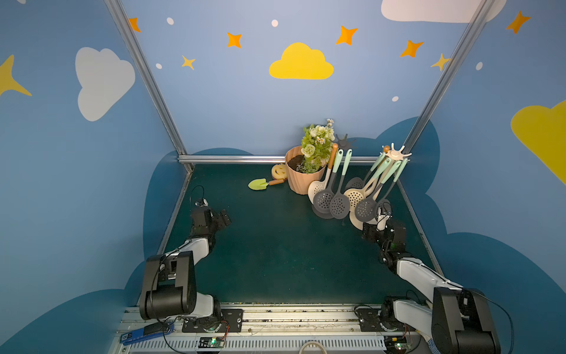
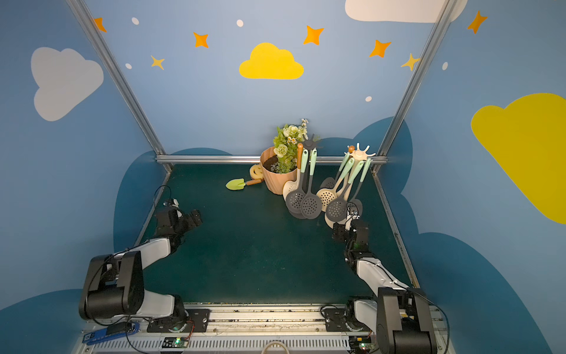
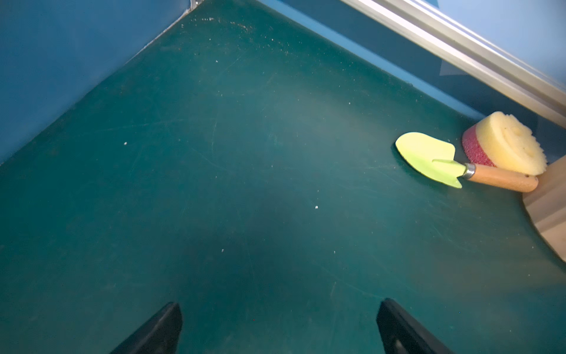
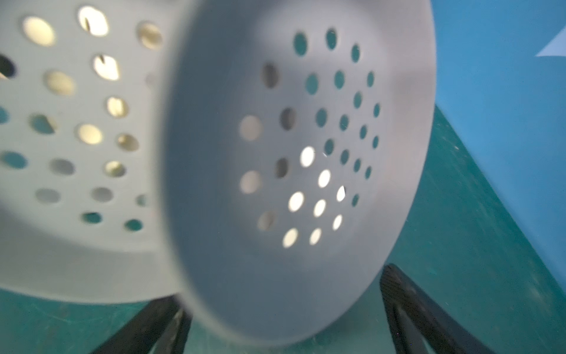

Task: Hang the skimmer on the kitchen utensil rack
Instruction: Reset both arms

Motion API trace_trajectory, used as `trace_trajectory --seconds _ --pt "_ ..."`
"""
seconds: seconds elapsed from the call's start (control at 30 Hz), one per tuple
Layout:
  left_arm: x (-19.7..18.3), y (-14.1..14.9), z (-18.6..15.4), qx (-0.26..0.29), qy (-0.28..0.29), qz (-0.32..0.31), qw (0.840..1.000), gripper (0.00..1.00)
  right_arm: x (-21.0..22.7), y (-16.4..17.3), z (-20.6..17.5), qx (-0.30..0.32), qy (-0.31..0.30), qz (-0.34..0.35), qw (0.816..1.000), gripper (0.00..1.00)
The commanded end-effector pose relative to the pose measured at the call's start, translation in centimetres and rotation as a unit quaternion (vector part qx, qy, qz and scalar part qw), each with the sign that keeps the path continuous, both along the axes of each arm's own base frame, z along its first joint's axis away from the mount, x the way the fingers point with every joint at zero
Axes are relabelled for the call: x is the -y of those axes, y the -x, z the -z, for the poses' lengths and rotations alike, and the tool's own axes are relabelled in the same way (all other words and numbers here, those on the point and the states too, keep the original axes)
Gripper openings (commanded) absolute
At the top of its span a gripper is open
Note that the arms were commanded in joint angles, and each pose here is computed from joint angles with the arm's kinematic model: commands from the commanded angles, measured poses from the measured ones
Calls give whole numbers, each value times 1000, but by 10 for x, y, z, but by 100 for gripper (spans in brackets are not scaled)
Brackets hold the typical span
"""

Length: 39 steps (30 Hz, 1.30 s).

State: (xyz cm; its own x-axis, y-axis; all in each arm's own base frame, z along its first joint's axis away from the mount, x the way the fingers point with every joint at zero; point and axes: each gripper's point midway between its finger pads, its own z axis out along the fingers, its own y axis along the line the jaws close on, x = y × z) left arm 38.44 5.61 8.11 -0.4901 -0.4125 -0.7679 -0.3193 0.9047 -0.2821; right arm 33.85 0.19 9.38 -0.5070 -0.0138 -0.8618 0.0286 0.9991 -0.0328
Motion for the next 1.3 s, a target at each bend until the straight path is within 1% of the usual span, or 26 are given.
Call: trace_trajectory --seconds 0.0,0.17,0.23,0.37,0.53,0.7,0.8,0.87,1.07,1.17,1.27 --pt "6 -9 -4 0 10 27 1000 100 -6 -12 -10 13 -2 -20 1000 92" --pt "3 -18 -4 3 -7 31 999 100 -9 -23 -8 6 -2 -33 999 92" --pt "3 -20 -6 21 -6 29 999 100 -12 -27 -8 5 -3 -40 999 92" --pt "13 -22 -5 26 -4 61 998 100 -16 -34 -12 26 -8 -54 998 92" --pt "18 -15 -11 58 -10 70 996 100 -21 -40 -19 58 -18 -70 996 92" --pt "22 -16 -9 54 -25 75 995 100 -22 -43 -19 63 -33 -75 995 92" --pt "26 -16 -9 53 -35 79 995 100 -24 -44 -15 86 -37 -80 992 92" --pt "29 -15 -8 58 -41 83 994 100 -25 -45 -11 90 -36 -82 992 92" --pt "30 -13 -6 65 -56 77 993 100 -30 -46 0 89 -30 -92 991 92" --pt "30 -12 -5 64 -61 74 993 100 -29 -47 2 85 -24 -86 992 92" --pt "30 -10 0 74 -70 68 992 100 -27 -49 2 82 -24 -77 993 92"
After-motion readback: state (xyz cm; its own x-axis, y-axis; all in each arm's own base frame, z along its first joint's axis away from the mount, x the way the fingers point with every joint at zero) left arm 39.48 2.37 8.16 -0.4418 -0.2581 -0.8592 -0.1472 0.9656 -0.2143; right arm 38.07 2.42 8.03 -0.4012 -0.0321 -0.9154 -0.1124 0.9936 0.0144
